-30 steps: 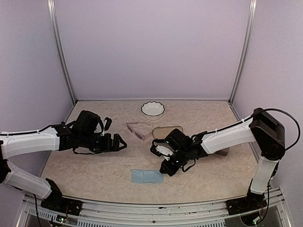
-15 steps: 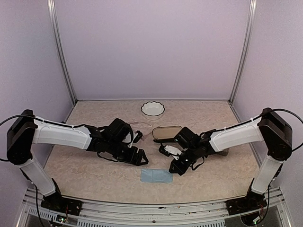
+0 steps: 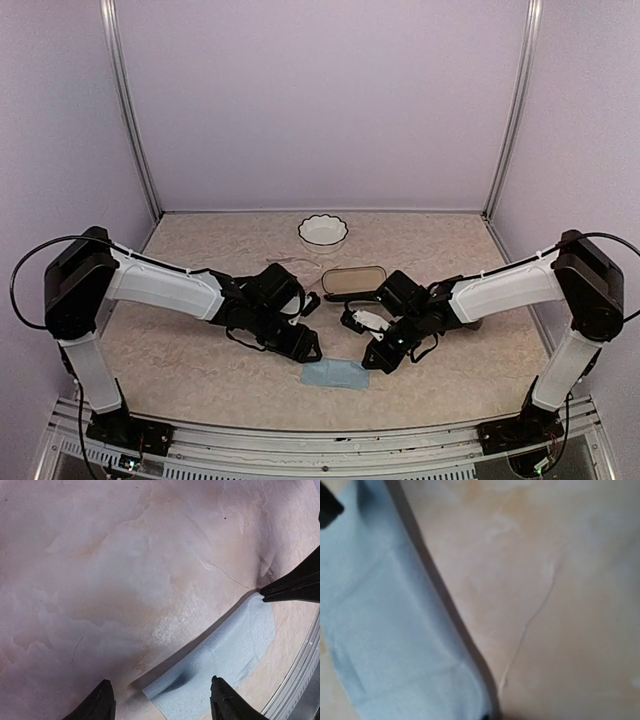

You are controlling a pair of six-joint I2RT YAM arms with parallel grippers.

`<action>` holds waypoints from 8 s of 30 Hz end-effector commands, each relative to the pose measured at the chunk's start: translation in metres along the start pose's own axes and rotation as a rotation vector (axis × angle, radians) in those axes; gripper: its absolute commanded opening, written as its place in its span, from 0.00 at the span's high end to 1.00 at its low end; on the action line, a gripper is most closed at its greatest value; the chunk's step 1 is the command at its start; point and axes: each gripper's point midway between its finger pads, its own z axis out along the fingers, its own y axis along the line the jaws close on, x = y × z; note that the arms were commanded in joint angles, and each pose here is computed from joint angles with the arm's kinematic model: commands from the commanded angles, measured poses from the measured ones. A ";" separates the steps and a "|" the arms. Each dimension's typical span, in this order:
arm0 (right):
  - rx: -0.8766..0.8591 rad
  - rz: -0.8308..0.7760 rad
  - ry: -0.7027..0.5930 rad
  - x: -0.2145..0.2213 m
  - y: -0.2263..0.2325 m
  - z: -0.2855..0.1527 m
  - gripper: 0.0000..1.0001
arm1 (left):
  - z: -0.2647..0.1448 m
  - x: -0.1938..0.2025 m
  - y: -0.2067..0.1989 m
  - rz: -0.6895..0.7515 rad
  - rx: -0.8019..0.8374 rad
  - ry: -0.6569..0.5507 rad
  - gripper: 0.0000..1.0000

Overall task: Organize the sunglasses
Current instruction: Pick up the folded cleaning cloth from the center of the board, then place the folded cleaning cloth in the sunglasses case, then adjust the folded cleaning cloth on the sunglasses case.

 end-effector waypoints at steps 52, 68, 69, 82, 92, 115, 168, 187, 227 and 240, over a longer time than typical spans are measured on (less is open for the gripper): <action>0.126 0.091 -0.122 -0.026 -0.030 -0.038 1.00 | -0.006 -0.028 -0.043 0.032 0.194 0.001 1.00; 0.305 0.147 -0.250 -0.073 -0.095 -0.107 1.00 | -0.024 -0.112 -0.033 -0.065 0.276 -0.160 1.00; 0.312 0.148 -0.255 -0.077 -0.099 -0.110 1.00 | -0.023 -0.117 -0.030 -0.075 0.270 -0.166 1.00; 0.381 0.139 -0.303 -0.120 -0.145 -0.131 1.00 | -0.024 -0.177 0.002 -0.120 0.242 -0.268 1.00; 0.394 0.147 -0.295 -0.134 -0.172 -0.121 1.00 | -0.015 -0.199 0.024 -0.108 0.200 -0.300 1.00; 0.402 0.182 -0.265 -0.130 -0.205 -0.085 1.00 | 0.015 -0.197 0.041 -0.029 0.152 -0.331 1.00; 0.416 0.208 -0.258 -0.136 -0.223 -0.066 0.85 | 0.042 -0.190 0.067 -0.091 0.033 -0.320 0.76; 0.423 0.218 -0.345 -0.150 -0.190 -0.106 0.70 | 0.007 -0.196 0.048 -0.072 0.033 -0.381 0.68; 0.272 0.399 -0.376 -0.148 -0.192 -0.027 1.00 | -0.170 -0.175 0.059 -0.137 -0.109 -0.621 0.58; 0.236 0.398 -0.382 -0.150 -0.187 -0.022 1.00 | -0.170 -0.171 0.058 -0.143 -0.097 -0.616 0.58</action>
